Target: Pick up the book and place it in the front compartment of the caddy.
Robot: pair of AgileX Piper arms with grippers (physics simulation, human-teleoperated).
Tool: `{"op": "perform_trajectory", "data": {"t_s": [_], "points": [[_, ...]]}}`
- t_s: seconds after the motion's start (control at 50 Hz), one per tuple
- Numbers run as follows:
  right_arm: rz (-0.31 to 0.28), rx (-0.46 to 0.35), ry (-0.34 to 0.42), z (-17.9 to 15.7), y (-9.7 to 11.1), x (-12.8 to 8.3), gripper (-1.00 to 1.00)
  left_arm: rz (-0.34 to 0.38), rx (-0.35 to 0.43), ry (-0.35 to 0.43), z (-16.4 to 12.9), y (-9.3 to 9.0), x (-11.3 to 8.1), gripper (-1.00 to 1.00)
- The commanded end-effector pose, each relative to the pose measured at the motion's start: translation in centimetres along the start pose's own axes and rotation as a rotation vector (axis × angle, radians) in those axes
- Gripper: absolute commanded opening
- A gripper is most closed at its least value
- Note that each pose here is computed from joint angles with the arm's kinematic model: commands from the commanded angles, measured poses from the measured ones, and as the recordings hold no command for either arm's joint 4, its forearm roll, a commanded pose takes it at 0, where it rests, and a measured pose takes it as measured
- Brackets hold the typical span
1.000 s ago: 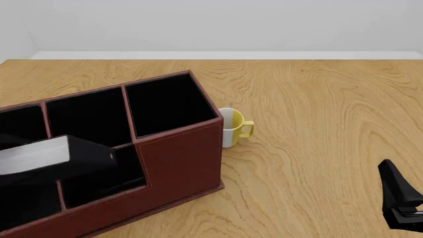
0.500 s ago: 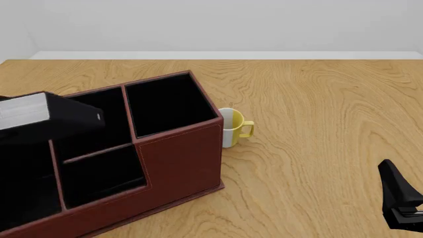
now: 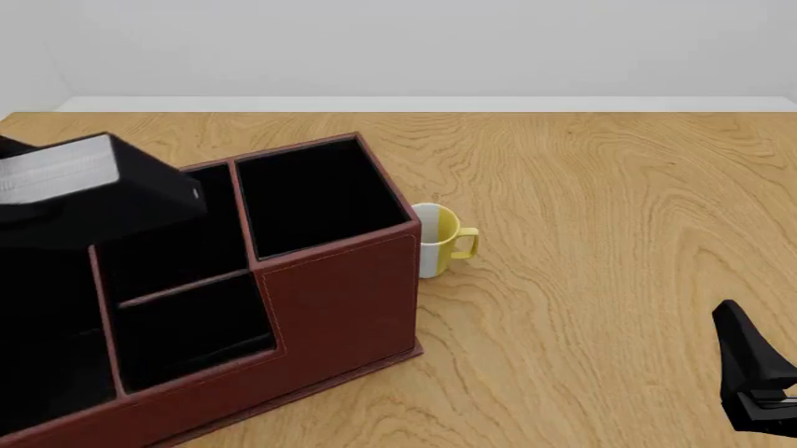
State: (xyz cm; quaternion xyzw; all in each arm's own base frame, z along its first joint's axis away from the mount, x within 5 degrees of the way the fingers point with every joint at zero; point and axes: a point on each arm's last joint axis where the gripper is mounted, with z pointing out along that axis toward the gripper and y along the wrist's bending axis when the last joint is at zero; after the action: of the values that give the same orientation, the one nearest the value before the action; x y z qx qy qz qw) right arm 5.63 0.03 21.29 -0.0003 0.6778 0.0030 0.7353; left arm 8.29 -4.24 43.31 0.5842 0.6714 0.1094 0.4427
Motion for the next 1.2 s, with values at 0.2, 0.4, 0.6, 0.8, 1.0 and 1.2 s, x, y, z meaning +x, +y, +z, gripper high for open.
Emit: {"op": "perform_trajectory", "data": {"t_s": [0.2, 0.4, 0.6, 0.8, 1.0, 1.2], "points": [[0.0, 0.0, 0.0, 0.0, 0.0, 0.0, 1.0, -0.029, 0.003, 0.008, 0.6, 0.6, -0.3, -1.0], [0.0, 0.0, 0.0, 0.0, 0.0, 0.0, 1.0, -0.042, 0.001, 0.005, 1.2, 0.7, -0.4, -1.0], [0.0, 0.0, 0.0, 0.0, 0.0, 0.0, 1.0, -0.053, -0.006, 0.023, 2.1, 0.4, 0.0, -1.0], [0.0, 0.0, 0.0, 0.0, 0.0, 0.0, 1.0, -0.063, 0.005, 0.035, 3.0, 0.0, 0.4, -1.0], [0.0, 0.0, 0.0, 0.0, 0.0, 0.0, 1.0, -0.052, 0.009, 0.056, 3.8, -0.6, 1.1, -1.0], [0.0, 0.0, 0.0, 0.0, 0.0, 0.0, 1.0, -0.052, 0.002, 0.061, 4.3, -0.7, 1.4, -1.0]]}}
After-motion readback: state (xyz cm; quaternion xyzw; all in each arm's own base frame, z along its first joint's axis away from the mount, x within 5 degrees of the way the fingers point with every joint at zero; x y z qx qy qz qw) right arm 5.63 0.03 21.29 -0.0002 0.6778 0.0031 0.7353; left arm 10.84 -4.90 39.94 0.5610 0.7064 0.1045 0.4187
